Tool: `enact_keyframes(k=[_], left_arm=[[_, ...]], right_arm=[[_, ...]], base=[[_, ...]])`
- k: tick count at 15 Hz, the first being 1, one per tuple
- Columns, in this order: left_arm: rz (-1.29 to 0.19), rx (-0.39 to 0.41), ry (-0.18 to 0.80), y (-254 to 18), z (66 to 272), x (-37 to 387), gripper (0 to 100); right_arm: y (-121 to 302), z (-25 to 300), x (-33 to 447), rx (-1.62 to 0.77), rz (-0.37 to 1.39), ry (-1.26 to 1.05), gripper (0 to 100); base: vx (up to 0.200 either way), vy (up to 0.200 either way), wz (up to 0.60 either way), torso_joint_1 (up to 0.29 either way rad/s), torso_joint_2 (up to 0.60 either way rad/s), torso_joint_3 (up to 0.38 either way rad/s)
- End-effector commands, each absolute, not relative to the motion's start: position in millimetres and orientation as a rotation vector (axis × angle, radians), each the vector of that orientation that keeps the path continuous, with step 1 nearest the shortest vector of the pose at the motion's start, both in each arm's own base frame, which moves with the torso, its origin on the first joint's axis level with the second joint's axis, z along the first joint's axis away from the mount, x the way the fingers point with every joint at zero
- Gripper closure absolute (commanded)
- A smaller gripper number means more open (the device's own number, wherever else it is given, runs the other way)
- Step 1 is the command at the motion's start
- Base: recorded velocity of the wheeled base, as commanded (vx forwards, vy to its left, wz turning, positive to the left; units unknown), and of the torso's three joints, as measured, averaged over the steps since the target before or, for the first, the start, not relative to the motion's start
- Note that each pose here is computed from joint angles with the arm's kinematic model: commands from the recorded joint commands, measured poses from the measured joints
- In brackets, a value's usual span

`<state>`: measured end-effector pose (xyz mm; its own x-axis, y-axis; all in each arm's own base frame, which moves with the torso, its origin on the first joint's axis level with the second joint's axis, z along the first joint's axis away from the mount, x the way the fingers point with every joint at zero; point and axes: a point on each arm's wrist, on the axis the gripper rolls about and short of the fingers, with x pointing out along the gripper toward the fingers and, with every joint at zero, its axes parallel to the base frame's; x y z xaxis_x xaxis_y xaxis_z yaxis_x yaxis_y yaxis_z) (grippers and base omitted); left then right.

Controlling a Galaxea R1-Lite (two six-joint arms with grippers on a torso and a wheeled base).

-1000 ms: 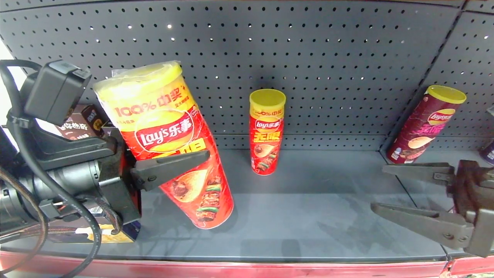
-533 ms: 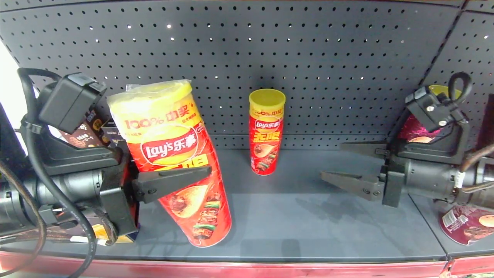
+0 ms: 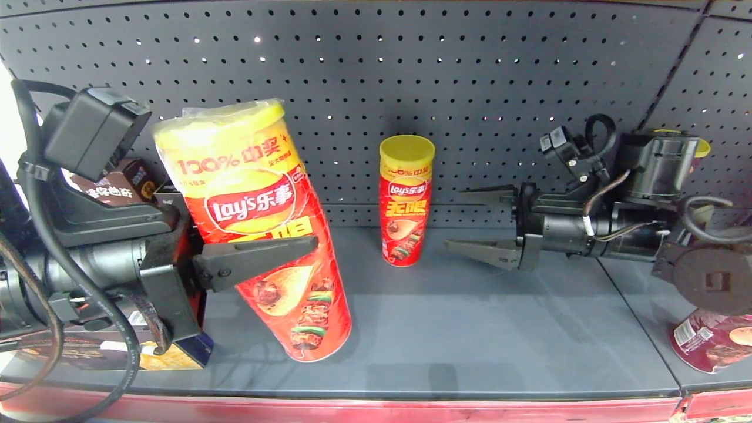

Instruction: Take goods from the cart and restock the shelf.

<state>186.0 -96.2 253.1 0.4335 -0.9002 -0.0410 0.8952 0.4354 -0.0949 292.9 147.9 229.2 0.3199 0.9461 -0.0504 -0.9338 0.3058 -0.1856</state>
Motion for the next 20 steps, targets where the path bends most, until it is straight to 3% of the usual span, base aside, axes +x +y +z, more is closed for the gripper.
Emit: enact_keyframes(k=[1, 11, 20], left_arm=[[-1.130, -0.063, 0.096, -96.2, 250.4, 185.8, 100], [-1.123, -0.067, 0.105, -91.6, 247.1, 190.5, 100], [-1.119, -0.070, 0.119, -92.6, 244.2, 193.8, 100]], right_arm=[[159.9, 203.7, 323.5, -0.185, 1.293, -0.062, 0], [180.1, 187.2, 375.0, -0.189, 1.275, -0.086, 0], [193.0, 181.6, 356.0, -0.187, 1.291, -0.052, 0]], base=[[0.000, 0.000, 0.00, 0.000, 0.00, 0.000], [0.000, 0.000, 0.00, 0.000, 0.00, 0.000], [0.000, 0.000, 0.00, 0.000, 0.00, 0.000]])
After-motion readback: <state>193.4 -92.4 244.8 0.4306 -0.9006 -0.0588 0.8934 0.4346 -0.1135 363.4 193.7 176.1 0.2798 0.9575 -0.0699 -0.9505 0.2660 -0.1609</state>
